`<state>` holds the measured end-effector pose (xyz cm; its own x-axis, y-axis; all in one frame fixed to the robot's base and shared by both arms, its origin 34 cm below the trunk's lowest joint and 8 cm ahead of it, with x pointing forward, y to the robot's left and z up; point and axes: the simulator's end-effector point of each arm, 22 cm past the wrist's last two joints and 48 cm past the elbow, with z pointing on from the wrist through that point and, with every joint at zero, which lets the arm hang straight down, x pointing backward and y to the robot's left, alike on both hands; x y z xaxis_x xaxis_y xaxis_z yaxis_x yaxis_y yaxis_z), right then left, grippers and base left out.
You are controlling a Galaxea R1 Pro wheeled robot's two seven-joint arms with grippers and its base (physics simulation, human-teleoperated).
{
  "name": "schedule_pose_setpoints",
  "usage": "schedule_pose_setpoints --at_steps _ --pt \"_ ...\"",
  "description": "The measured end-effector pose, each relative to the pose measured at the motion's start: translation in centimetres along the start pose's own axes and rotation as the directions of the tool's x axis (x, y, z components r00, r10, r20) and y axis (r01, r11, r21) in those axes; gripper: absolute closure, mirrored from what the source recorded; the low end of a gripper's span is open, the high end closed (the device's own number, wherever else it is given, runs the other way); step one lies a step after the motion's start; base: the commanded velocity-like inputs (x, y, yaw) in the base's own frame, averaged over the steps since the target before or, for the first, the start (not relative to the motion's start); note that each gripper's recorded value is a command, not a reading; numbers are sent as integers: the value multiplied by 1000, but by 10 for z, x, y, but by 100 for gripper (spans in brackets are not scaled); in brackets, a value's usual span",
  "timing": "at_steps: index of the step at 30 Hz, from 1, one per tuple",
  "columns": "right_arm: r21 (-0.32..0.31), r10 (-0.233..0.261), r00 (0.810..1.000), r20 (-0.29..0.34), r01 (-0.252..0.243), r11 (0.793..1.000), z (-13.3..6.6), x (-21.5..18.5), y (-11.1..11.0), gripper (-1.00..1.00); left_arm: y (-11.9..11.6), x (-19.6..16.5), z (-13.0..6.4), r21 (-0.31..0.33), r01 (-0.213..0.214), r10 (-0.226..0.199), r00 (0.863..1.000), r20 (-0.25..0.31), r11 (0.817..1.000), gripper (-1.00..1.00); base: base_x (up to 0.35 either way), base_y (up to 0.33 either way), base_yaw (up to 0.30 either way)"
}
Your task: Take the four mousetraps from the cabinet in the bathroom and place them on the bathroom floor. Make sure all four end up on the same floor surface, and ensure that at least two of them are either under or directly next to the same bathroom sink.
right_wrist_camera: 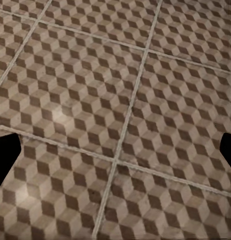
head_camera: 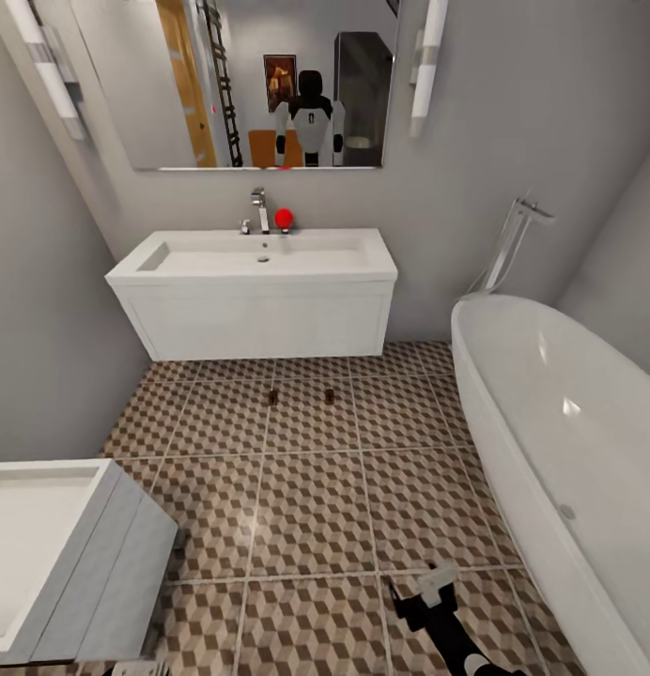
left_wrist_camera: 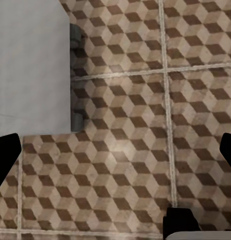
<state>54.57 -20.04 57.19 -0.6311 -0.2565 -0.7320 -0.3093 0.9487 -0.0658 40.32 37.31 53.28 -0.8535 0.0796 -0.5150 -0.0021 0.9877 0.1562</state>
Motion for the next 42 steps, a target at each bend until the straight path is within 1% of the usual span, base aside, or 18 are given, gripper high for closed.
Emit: schedule_pose_setpoints --at_steps 5,9,17,42 --pt "42 9 1000 -3 -9 999 -6 -3 -9 -100 0 -2 -6 1 0 0 1000 -1 1000 -100 0 0 0" --pt "65 13 1000 -4 -13 998 -10 -6 -12 -100 1 -4 -11 2 0 0 1000 -1 1000 -100 0 0 0" --pt "60 25 1000 -1 -25 998 -16 -16 0 -100 2 -8 -21 0 2 -2 1000 -3 1000 -100 0 0 0" --pt "59 29 1000 -3 -29 998 -40 -34 2 -100 7 -17 -48 -1 2 -2 1000 -6 1000 -100 0 0 0"
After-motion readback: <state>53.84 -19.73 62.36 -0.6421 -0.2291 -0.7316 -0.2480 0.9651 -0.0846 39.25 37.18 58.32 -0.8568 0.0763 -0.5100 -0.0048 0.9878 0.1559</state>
